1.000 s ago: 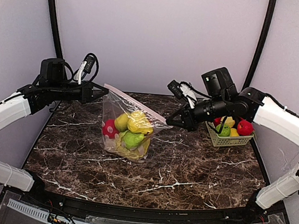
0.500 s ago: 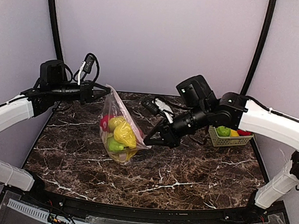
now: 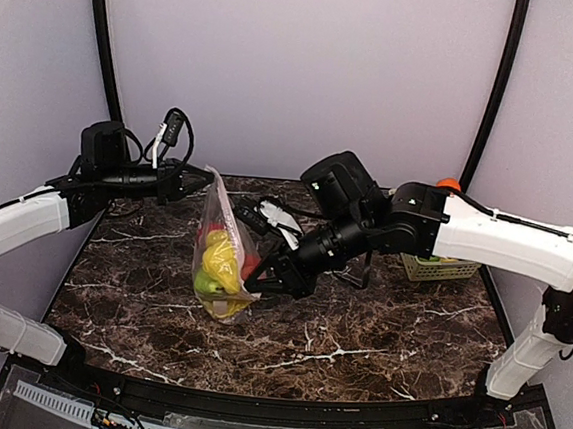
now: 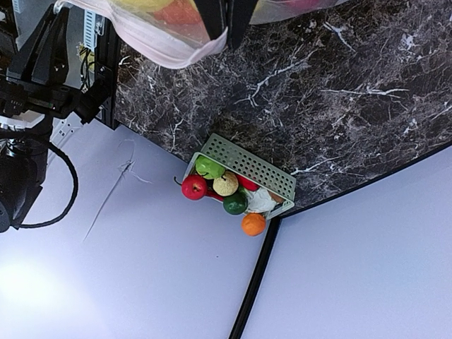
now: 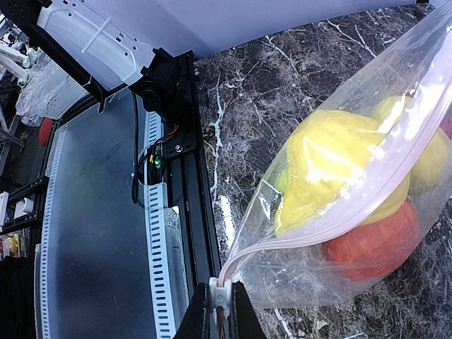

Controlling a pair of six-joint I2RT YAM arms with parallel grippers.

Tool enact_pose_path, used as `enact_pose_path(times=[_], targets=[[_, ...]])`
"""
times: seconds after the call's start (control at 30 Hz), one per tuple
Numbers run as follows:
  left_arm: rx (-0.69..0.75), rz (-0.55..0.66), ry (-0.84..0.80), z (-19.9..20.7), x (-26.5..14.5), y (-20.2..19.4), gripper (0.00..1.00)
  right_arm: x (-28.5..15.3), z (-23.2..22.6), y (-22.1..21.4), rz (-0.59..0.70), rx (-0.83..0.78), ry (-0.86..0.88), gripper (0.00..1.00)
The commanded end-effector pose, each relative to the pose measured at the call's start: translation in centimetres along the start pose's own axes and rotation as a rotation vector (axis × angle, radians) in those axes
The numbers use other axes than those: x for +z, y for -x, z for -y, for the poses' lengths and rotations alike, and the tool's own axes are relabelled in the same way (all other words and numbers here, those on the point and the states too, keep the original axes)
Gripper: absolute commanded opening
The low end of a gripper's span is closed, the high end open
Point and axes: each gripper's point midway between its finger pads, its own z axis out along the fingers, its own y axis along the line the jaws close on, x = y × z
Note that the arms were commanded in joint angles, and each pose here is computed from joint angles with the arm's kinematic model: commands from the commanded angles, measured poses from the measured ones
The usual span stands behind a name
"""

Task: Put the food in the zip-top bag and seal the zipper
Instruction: Place the zipper food storage bag at the center of the board.

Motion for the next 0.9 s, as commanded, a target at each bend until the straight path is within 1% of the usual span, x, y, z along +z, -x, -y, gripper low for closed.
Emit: enact_pose_path(times=[0.0,0.03,0.1,0.13,0.27,0.4,0.47,0.6,0.67,0.73,0.77,0.8,0.83,0.87], targets=[[0.034,0.058,0.016,-0.2,-0.2,1.1,0.01,0.0,-0.3,0.5,0.007,0.003,-0.028,0.09],[0.037,0.061,0.010,-0.1,-0.2,1.2,0.01,-0.2,-0.2,0.6,0.013,0.004,-0.035,0.18],[0.035,0.060,0.007,-0.2,0.0,1.2,0.01,-0.8,0.3,1.0,0.031,0.007,-0.082,0.40],[0.032,0.059,0.008,-0.3,0.0,1.2,0.01,-1.4,0.7,1.3,0.047,0.009,-0.118,0.48],[0.012,0.048,0.021,-1.0,0.4,0.8,0.01,-4.1,3.3,2.5,0.118,0.031,-0.311,0.66],[-0.011,0.030,0.042,-1.7,0.6,0.2,0.01,-7.2,5.8,3.3,0.194,0.074,-0.482,0.78],[-0.014,0.027,0.049,-1.9,0.6,0.0,0.01,-8.6,7.3,3.1,0.219,0.125,-0.544,0.81],[-0.028,0.016,0.051,-2.1,0.7,-0.5,0.01,-10.6,10.7,1.7,0.241,0.242,-0.620,0.82],[-0.042,-0.002,0.042,-2.1,0.9,-0.9,0.03,-11.5,12.1,0.9,0.246,0.286,-0.653,0.82],[-0.059,-0.025,0.018,-1.9,1.1,-1.5,0.08,-12.4,13.4,0.1,0.254,0.330,-0.683,0.83],[-0.067,-0.032,0.007,-1.8,1.2,-1.6,0.14,-12.8,14.0,-0.2,0.259,0.352,-0.695,0.83],[-0.072,-0.037,-0.018,-1.5,1.2,-1.6,0.18,-13.2,14.4,-0.4,0.267,0.370,-0.704,0.83],[-0.083,-0.040,-0.028,-1.4,1.3,-1.7,0.28,-13.6,14.8,-0.6,0.275,0.386,-0.710,0.83],[-0.085,-0.041,-0.046,-1.1,1.3,-1.7,0.34,-14.0,15.3,-0.8,0.281,0.400,-0.718,0.83]])
